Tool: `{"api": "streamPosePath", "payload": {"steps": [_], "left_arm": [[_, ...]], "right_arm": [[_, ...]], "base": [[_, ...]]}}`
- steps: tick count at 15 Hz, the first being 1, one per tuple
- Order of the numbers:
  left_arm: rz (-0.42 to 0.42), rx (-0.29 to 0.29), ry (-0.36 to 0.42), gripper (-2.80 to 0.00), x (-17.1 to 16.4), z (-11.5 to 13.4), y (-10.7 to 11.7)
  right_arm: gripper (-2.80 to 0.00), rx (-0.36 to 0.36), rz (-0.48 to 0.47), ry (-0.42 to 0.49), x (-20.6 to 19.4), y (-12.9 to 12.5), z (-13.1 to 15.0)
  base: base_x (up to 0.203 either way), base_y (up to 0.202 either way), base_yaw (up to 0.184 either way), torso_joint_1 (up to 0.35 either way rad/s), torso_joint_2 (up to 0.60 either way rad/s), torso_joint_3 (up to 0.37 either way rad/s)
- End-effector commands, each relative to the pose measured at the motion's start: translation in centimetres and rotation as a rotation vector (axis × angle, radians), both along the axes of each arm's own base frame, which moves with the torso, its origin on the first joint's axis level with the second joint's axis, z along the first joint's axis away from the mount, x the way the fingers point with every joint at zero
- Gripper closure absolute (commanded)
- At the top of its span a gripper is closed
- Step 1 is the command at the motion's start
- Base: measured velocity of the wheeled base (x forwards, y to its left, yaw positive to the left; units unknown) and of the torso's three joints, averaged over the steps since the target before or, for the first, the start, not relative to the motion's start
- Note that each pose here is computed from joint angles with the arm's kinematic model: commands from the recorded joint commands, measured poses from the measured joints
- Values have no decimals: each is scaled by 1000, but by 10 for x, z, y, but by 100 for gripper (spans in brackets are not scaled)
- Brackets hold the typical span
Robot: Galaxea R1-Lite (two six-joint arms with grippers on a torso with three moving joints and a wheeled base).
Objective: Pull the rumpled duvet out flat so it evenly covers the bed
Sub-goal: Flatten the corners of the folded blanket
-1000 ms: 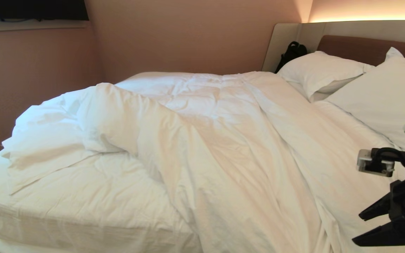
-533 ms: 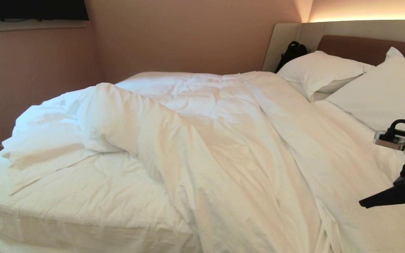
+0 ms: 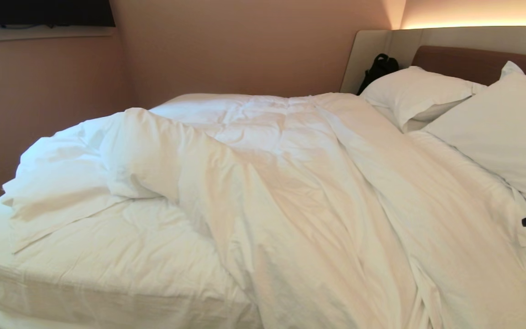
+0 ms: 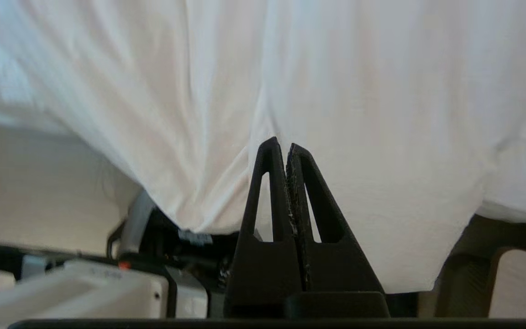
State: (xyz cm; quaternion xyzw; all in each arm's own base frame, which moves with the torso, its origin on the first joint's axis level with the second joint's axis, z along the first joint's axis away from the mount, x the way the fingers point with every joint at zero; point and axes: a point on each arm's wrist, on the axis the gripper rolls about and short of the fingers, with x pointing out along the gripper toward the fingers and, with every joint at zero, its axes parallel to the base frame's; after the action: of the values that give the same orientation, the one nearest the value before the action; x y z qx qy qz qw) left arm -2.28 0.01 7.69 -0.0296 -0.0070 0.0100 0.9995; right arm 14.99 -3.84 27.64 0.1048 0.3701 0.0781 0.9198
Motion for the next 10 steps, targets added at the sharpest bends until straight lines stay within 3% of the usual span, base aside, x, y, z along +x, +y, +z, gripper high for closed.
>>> {"api": "streamPosePath", "payload": {"steps": [1, 4, 6, 8, 10], "left_arm": [[1, -1, 1, 0, 0, 0, 0], [1, -1, 1, 0, 0, 0, 0], [1, -1, 1, 0, 0, 0, 0], [1, -1, 1, 0, 0, 0, 0], [1, -2, 1, 0, 0, 0, 0]], "right_arm": [[0, 91, -257, -58, -24, -16, 10], [0, 72, -339, -213, -39, -27, 28], [0, 108, -378, -222, -30, -34, 37], [0, 190, -541, -194, -9, -45, 46], [0, 175, -736, -137, 13, -51, 41]], "base": [[0, 0, 0, 0, 0, 0], [0, 0, 0, 0, 0, 0], [0, 0, 0, 0, 0, 0], [0, 0, 0, 0, 0, 0], [0, 0, 0, 0, 0, 0]]}}
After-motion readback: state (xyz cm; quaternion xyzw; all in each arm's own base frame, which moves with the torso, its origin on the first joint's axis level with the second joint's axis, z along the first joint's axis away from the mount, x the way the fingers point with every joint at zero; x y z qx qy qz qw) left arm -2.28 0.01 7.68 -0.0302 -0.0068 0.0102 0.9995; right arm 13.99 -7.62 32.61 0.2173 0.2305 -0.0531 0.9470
